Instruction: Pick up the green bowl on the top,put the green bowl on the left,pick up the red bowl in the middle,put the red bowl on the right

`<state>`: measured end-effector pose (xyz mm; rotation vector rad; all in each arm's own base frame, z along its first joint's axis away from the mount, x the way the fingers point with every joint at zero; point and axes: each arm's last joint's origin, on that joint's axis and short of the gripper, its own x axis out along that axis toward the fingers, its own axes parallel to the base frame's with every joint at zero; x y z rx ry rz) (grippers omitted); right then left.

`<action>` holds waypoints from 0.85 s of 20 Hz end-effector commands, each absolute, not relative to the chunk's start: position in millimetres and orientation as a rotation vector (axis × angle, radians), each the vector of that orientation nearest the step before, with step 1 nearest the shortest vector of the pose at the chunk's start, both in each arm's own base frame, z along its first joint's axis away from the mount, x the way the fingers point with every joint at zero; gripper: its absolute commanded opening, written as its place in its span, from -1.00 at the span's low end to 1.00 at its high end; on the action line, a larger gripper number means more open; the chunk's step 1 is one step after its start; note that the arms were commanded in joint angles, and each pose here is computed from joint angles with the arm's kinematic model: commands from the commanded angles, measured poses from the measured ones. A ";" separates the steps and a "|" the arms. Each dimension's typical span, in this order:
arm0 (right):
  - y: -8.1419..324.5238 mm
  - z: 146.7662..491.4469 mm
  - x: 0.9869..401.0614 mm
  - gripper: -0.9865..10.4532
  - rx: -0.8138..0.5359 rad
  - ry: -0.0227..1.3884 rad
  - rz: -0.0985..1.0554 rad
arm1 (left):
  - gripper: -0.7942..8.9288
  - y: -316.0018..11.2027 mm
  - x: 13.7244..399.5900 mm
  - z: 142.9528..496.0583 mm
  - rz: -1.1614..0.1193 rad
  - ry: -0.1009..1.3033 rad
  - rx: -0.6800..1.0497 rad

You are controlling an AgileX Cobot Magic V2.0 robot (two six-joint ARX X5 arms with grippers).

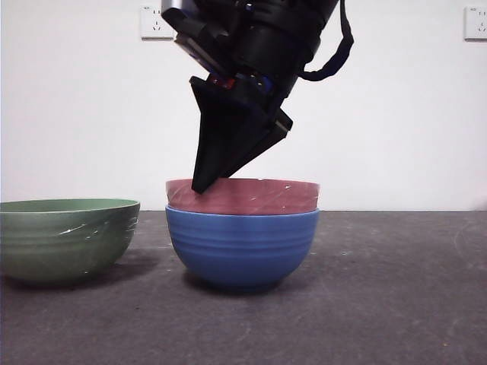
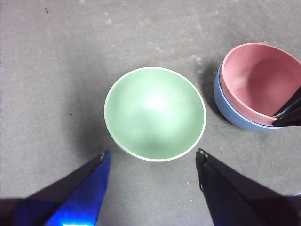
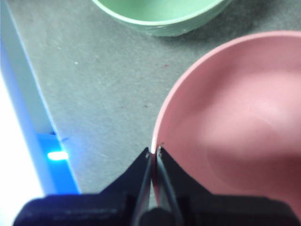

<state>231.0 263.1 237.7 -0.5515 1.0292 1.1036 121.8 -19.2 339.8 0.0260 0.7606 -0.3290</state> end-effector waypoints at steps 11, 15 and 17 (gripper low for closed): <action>251.9 286.7 212.0 -0.85 -0.602 0.804 1.040 | -0.20 -18.9 121.5 339.6 -0.334 0.755 0.036; 226.5 324.8 200.4 -0.85 -0.629 0.667 0.872 | -0.20 -18.9 121.8 339.9 -0.334 0.750 0.036; 201.4 345.8 192.7 -0.85 -0.641 0.625 0.735 | -0.20 -18.9 121.9 340.0 -0.334 0.749 0.036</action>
